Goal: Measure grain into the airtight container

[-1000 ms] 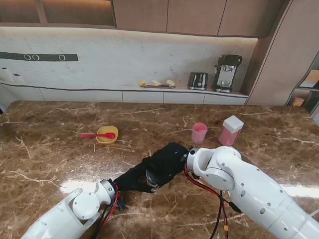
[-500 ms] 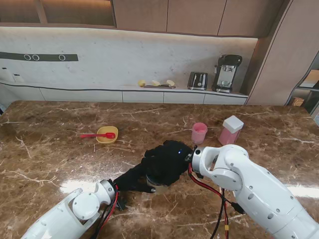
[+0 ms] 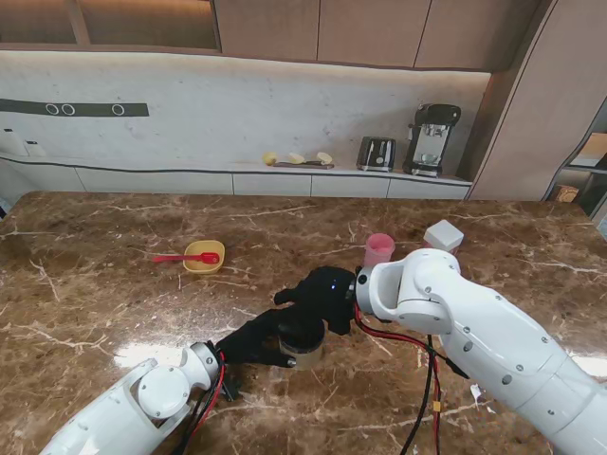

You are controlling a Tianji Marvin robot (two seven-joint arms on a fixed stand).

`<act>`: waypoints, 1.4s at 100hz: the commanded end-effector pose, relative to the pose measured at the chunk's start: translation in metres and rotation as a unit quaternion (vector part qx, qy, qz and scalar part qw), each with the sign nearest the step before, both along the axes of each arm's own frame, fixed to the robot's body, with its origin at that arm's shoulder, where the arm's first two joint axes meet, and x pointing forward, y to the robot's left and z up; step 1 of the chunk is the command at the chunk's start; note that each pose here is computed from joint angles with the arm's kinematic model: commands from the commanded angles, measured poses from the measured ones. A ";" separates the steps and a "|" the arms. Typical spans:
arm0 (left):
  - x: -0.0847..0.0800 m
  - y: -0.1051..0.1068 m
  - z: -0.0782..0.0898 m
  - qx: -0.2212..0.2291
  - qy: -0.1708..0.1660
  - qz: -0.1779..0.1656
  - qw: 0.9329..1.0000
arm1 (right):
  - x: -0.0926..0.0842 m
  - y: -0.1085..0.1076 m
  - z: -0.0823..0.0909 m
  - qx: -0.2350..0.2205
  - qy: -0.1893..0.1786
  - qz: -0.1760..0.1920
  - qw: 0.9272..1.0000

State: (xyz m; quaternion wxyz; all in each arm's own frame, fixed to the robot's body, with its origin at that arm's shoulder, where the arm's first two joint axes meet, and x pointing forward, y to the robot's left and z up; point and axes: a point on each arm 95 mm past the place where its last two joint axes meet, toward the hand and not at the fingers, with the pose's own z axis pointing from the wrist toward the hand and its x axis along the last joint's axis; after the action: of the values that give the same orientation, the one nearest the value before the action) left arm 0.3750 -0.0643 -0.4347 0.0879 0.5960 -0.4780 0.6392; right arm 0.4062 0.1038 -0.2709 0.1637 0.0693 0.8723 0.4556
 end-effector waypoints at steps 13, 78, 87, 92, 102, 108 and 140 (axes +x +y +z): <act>-0.014 0.008 -0.021 0.022 0.030 0.001 0.999 | 0.000 0.000 -0.009 -0.015 0.004 0.008 1.000; -0.015 0.010 -0.022 0.023 0.030 0.003 0.999 | -0.003 0.000 -0.027 0.073 0.014 -0.043 0.996; -0.015 0.010 -0.021 0.023 0.030 0.002 0.999 | -0.003 -0.003 -0.022 0.060 0.025 -0.042 0.997; -0.015 0.010 -0.021 0.023 0.030 0.002 0.999 | -0.003 -0.004 -0.021 0.054 0.034 -0.041 0.997; -0.014 0.010 -0.021 0.022 0.029 0.003 0.999 | -0.002 -0.004 -0.021 0.045 0.042 -0.036 0.997; -0.014 0.010 -0.021 0.022 0.029 0.003 0.999 | -0.002 -0.004 -0.022 0.042 0.041 -0.031 0.998; -0.015 0.011 -0.022 0.024 0.030 0.003 0.999 | -0.002 -0.004 -0.024 0.042 0.038 -0.022 0.998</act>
State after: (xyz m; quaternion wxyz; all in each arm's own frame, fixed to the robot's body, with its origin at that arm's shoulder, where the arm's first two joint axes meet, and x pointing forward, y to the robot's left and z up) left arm 0.3737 -0.0631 -0.4346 0.0872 0.5967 -0.4775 0.6391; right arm 0.4055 0.1006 -0.2904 0.1417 0.1114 0.8494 0.4960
